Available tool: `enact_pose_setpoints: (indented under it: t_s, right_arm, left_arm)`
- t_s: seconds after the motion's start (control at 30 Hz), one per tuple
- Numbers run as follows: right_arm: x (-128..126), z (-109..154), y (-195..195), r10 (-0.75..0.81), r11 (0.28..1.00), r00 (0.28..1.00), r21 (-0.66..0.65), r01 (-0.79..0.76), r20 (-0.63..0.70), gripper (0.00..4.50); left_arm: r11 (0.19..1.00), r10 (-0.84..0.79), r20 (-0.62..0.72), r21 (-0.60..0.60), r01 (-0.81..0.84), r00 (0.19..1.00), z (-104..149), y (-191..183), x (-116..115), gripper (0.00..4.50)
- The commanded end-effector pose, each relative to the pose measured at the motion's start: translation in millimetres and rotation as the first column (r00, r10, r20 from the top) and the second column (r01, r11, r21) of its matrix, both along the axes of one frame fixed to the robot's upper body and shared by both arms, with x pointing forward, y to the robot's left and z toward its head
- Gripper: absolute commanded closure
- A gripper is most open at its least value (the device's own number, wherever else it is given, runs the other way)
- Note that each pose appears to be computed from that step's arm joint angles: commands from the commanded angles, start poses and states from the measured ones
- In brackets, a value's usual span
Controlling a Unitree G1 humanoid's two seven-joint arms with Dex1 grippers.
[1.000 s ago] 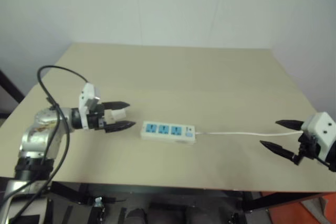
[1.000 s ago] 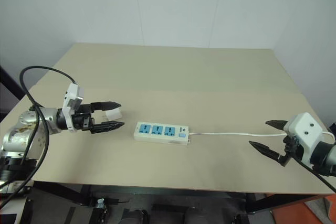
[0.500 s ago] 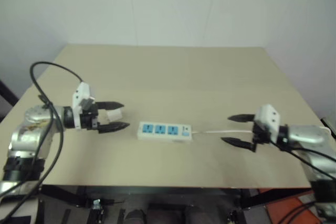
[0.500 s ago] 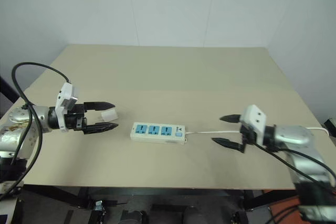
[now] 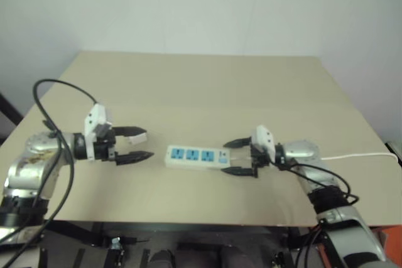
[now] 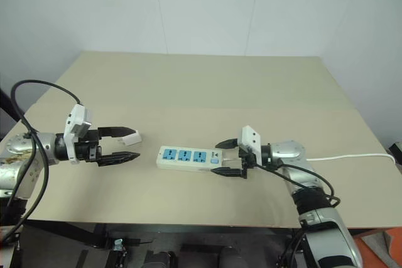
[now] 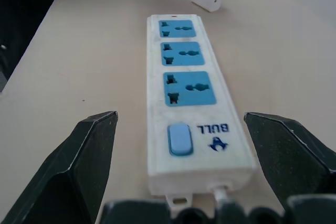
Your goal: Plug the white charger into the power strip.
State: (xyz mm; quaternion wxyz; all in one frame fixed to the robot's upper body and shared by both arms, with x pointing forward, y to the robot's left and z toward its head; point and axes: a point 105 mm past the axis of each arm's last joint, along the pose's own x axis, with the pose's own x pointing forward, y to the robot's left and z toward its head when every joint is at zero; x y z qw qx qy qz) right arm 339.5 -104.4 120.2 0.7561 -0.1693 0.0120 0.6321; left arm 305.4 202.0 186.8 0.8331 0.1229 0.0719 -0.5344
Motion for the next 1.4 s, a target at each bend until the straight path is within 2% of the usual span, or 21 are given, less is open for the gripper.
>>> enact_pose_setpoints:
  t_s: [0.03, 0.2, 0.33, 0.53, 0.7, 0.83, 0.9, 1.13, 1.37, 1.4]
  right_arm:
    - [11.8, 10.0, 4.7, -0.012, 1.0, 0.998, 0.012, 0.012, 0.058, 0.0]
    - [17.8, 4.4, 5.5, -0.004, 1.0, 0.999, -0.009, 0.005, 0.043, 0.0]
    - [13.7, -3.5, 0.7, 0.039, 0.999, 0.999, -0.022, -0.04, -0.028, 0.0]
    - [15.4, 1.2, -2.7, 0.032, 0.999, 0.994, 0.048, -0.027, -0.1, 0.0]
    - [11.4, -12.3, -3.5, 0.034, 0.999, 0.997, 0.001, -0.034, -0.069, 0.0]
    - [4.5, -18.5, -3.0, 0.036, 0.998, 0.998, 0.041, -0.038, 0.042, 0.0]
    - [5.4, -19.3, -3.2, 0.013, 0.997, 0.999, 0.076, -0.017, 0.051, 0.0]
    - [13.4, -24.9, -4.0, -0.046, 0.994, 0.999, 0.103, 0.044, 0.022, 0.0]
    - [12.9, -30.3, -3.5, -0.035, 0.994, 0.999, 0.101, 0.037, -0.022, 0.0]
    - [12.4, -30.2, -3.4, -0.029, 0.994, 0.999, 0.103, 0.031, -0.026, 0.18]
  left_arm:
    - [1.0, 0.005, 0.048, 0.024, -0.006, 0.999, 7.3, -1.1, -1.3, 0.04]
    - [1.0, -0.002, 0.041, 0.021, 0.001, 0.999, 5.8, -3.4, -4.2, 0.04]
    - [1.0, 0.002, 0.036, 0.024, -0.003, 0.999, 4.2, -2.1, -6.1, 0.04]
    - [1.0, 0.009, 0.034, 0.022, -0.01, 0.999, 4.3, -0.2, -6.8, 0.04]
    - [0.999, 0.007, 0.027, 0.032, -0.008, 1.0, 0.0, -1.5, -6.4, 0.04]
    - [1.0, 0.005, 0.029, 0.03, -0.006, 1.0, 1.0, -2.8, -5.1, 0.04]
    - [1.0, 0.003, 0.031, 0.031, -0.004, 1.0, 1.6, -2.7, -5.0, 0.04]
    - [1.0, 0.001, 0.031, 0.031, -0.002, 1.0, 2.2, -3.3, -4.8, 0.04]
    - [0.999, 0.002, 0.035, 0.034, -0.003, 0.999, 3.8, -2.7, -5.2, 0.04]
    - [0.999, 0.003, 0.035, 0.033, -0.004, 0.999, 4.0, -2.5, -5.2, 0.01]
